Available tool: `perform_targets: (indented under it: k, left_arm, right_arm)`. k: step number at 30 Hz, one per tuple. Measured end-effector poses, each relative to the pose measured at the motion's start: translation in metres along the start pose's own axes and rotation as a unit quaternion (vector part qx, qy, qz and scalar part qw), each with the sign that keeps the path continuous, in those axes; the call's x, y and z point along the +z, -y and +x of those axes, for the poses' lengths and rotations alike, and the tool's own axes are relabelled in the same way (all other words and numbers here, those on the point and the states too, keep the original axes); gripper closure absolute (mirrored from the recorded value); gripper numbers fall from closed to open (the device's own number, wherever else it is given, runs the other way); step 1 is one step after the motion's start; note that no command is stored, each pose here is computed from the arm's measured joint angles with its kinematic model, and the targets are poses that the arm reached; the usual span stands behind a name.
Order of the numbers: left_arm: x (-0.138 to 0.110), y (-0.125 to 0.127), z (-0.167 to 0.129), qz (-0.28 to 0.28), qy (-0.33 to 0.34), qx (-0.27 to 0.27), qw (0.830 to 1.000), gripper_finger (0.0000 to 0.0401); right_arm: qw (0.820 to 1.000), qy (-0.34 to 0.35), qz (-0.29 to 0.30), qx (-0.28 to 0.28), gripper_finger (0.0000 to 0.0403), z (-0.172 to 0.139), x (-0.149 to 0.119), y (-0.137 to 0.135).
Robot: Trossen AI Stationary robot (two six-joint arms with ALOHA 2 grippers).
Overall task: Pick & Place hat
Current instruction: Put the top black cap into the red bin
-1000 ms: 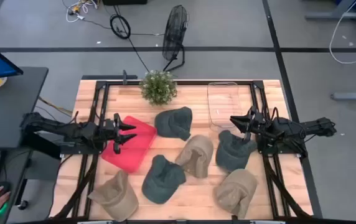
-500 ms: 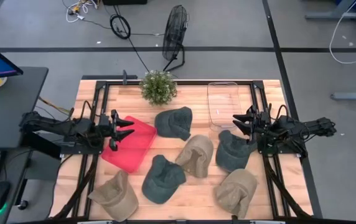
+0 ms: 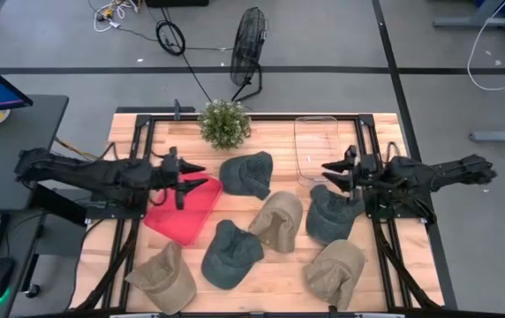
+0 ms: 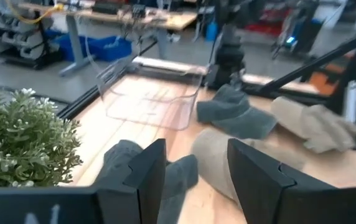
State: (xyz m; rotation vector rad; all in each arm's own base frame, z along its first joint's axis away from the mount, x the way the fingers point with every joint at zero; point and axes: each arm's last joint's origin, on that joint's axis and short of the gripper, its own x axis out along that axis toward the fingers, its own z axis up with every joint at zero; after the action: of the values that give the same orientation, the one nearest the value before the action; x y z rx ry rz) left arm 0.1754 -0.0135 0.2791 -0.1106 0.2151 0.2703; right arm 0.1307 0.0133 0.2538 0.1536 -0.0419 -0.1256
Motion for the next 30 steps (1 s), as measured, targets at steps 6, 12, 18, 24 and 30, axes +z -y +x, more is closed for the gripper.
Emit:
perform_targets:
  k: [6,12,18,24,30]
  left_arm:
    - [0.004,0.009,0.049,0.055,-0.099,0.002,0.994,0.0224]
    - [-0.002,0.016,0.107,0.146,-0.173,0.009,0.974,0.0224]
    - [-0.015,0.020,0.158,0.231,-0.228,0.007,0.946,0.0224]
    - [-0.033,0.015,0.192,0.267,-0.295,-0.013,0.917,0.0224]
    - [-0.056,0.000,0.215,0.266,-0.339,-0.044,0.902,0.0224]
  right_arm:
    - [0.983,-0.179,-0.026,-0.028,0.0267,0.040,0.000,-0.012]
    - [0.962,-0.265,-0.053,-0.043,0.0267,0.071,-0.002,-0.022]
    - [0.946,-0.314,-0.069,-0.052,0.0267,0.085,-0.005,-0.025]
    - [0.938,-0.336,-0.065,-0.061,0.0267,0.084,-0.009,-0.024]
    - [0.939,-0.334,-0.051,-0.066,0.0267,0.083,-0.009,-0.024]
